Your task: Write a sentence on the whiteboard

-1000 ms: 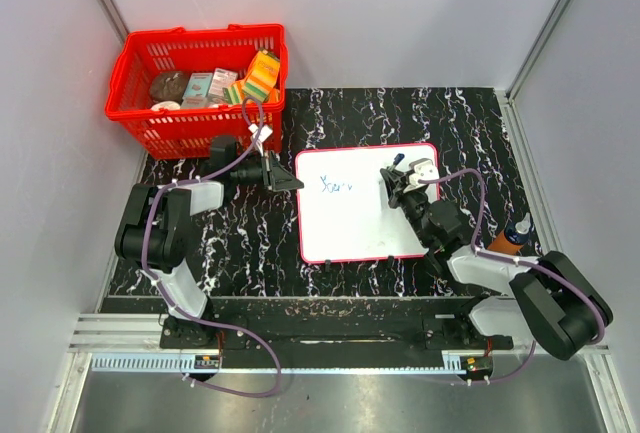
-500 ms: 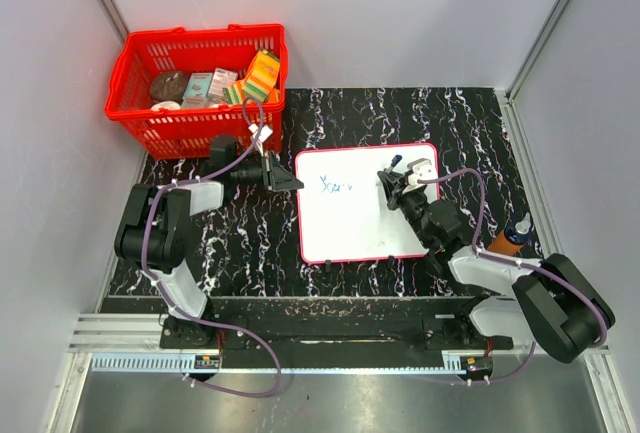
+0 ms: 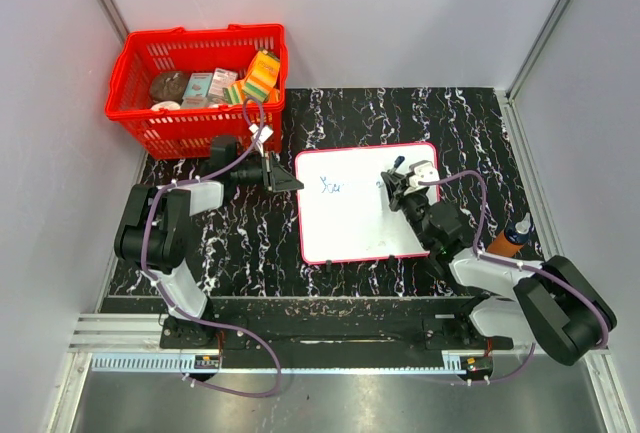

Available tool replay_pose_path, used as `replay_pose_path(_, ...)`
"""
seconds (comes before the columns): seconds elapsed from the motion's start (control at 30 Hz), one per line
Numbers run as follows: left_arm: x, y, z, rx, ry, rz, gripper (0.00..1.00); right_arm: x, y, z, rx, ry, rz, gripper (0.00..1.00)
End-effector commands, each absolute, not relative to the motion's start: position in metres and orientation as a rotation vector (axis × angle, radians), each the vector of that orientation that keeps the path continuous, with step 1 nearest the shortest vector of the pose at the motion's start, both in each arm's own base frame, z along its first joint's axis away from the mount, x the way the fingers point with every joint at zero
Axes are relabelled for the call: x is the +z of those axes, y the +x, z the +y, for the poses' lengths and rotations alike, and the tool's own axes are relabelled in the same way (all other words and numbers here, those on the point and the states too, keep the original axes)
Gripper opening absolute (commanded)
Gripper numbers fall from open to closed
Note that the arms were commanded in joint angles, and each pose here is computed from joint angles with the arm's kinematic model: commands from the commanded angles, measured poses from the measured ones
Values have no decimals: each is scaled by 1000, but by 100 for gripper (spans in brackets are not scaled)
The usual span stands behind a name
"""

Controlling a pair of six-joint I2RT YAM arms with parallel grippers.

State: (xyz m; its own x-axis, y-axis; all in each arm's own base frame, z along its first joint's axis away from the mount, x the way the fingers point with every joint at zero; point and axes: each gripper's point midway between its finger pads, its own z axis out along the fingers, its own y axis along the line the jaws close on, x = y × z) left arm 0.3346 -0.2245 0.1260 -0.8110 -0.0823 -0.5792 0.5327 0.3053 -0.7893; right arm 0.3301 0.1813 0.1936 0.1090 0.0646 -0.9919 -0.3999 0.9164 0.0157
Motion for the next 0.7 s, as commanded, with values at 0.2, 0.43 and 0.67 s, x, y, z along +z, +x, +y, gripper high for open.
replay_pose_path(0.2, 134, 340, -230, -1437, 512, 1982, 0, 221, 339, 185, 336, -261, 1348, 0)
replay_pose_path(0.43, 135, 341, -230, -1431, 514, 1978, 0, 216, 338, 181, 321, -256, 1362, 0)
replay_pose_path(0.67, 136, 341, -230, -1430, 516, 1978, 0, 207, 331, 184, 356, -279, 1389, 0)
